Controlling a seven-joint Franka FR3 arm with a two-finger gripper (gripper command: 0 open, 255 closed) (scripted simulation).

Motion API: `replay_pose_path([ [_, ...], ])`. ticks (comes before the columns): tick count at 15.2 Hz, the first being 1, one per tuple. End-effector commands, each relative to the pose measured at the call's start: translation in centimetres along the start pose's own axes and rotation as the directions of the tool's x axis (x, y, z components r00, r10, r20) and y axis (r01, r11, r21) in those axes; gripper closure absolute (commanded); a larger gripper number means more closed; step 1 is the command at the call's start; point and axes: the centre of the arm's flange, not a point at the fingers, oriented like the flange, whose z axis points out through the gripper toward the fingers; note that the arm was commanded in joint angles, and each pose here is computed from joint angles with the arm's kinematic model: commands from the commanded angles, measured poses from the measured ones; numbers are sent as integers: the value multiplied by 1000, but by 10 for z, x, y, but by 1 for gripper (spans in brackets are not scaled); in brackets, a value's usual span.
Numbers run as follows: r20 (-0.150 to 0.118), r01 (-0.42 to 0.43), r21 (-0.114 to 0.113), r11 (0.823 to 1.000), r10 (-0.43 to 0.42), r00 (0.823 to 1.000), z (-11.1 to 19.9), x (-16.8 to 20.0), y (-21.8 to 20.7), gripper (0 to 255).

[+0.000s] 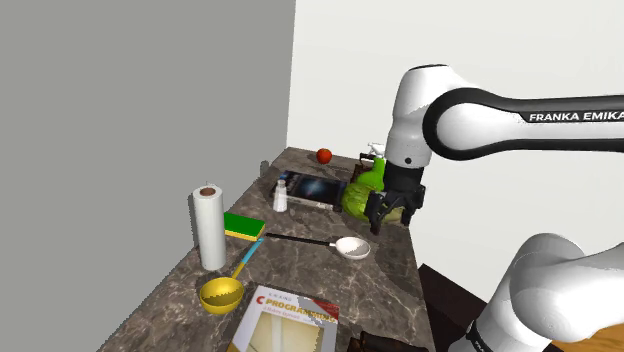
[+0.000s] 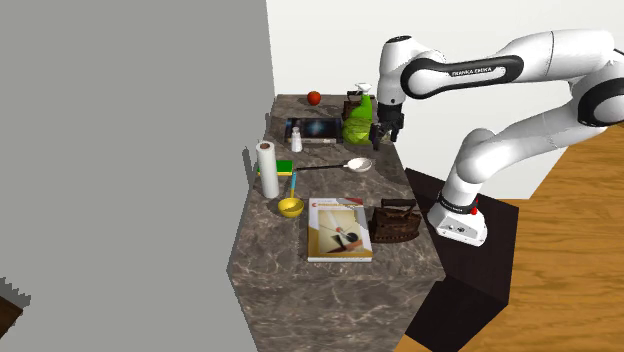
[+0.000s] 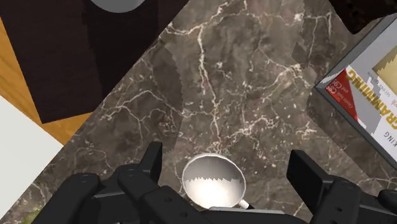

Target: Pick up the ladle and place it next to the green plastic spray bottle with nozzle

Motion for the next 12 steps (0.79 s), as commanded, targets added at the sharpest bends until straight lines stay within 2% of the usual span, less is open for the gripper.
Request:
replay_pose_path([
  [1, -4, -54, 18, 998, 54, 999, 9, 3, -22, 0],
  [6, -10, -176, 57, 983, 177, 984, 32, 9, -77, 0],
  [12, -12, -317, 103, 943, 320, 947, 57, 26, -144, 0],
])
